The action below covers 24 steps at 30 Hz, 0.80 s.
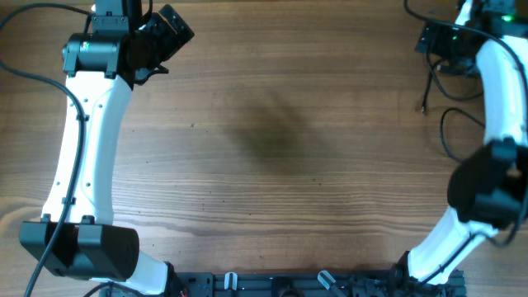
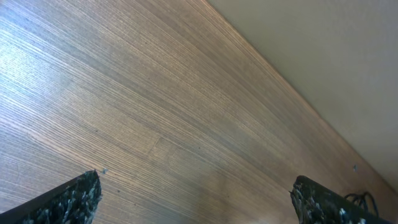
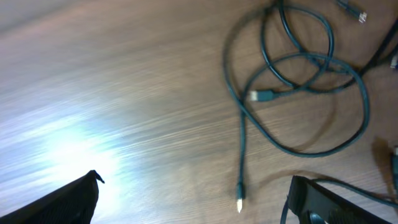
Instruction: Untangle cables
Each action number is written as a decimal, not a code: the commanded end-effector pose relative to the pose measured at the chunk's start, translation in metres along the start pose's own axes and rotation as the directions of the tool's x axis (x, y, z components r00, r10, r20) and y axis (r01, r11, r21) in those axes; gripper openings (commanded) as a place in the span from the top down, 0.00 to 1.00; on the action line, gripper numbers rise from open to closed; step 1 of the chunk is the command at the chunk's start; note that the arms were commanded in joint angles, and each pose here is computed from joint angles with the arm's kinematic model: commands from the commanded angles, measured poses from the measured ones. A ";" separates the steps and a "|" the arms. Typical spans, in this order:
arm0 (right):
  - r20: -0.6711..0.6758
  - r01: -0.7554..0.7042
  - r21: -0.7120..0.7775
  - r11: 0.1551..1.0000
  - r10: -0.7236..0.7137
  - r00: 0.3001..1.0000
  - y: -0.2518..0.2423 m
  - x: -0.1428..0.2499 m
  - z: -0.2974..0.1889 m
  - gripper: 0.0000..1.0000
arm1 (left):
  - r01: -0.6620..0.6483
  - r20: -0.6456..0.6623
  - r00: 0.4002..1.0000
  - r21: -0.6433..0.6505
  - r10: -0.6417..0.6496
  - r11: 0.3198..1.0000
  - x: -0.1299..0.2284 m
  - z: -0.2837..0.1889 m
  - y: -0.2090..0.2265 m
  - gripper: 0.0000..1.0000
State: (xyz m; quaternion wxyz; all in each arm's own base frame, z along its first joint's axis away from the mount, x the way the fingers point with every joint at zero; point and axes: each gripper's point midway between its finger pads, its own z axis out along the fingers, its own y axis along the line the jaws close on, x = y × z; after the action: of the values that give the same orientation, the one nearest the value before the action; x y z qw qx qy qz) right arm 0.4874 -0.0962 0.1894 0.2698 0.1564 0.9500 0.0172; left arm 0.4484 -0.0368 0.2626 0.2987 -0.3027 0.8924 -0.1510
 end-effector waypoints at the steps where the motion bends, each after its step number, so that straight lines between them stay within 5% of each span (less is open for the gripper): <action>1: 0.127 0.084 -0.146 0.986 -0.065 0.990 0.035 -0.017 -0.080 0.00 | -0.001 0.007 1.000 -0.019 0.001 1.000 -0.004 0.004 0.005 0.00; 8: 0.096 0.232 -0.209 0.950 -0.216 0.972 0.092 0.033 -0.144 0.00 | -0.001 0.007 1.000 -0.019 0.001 1.000 -0.004 0.004 0.005 0.00; 14: 0.084 0.319 -0.263 0.911 -0.308 0.948 0.130 0.087 -0.152 0.00 | -0.001 0.007 1.000 -0.019 0.001 1.000 -0.004 0.004 0.005 0.00; 22: -0.121 -0.104 -0.350 0.931 0.065 0.990 0.138 0.126 -0.152 0.00 | -0.001 0.007 1.000 -0.019 0.001 1.000 -0.004 0.004 0.005 0.00; 24: -0.119 -0.102 -0.314 0.944 0.068 0.991 0.131 0.127 -0.150 0.00 | -0.001 0.007 1.000 -0.019 0.001 1.000 -0.004 0.004 0.005 0.00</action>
State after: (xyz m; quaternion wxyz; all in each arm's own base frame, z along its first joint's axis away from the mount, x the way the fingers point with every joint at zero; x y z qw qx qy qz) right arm 0.3502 0.0745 0.2695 0.2563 0.0891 0.9464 0.1753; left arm 0.4485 -0.0368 0.2627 0.2988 -0.3027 0.8923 -0.1510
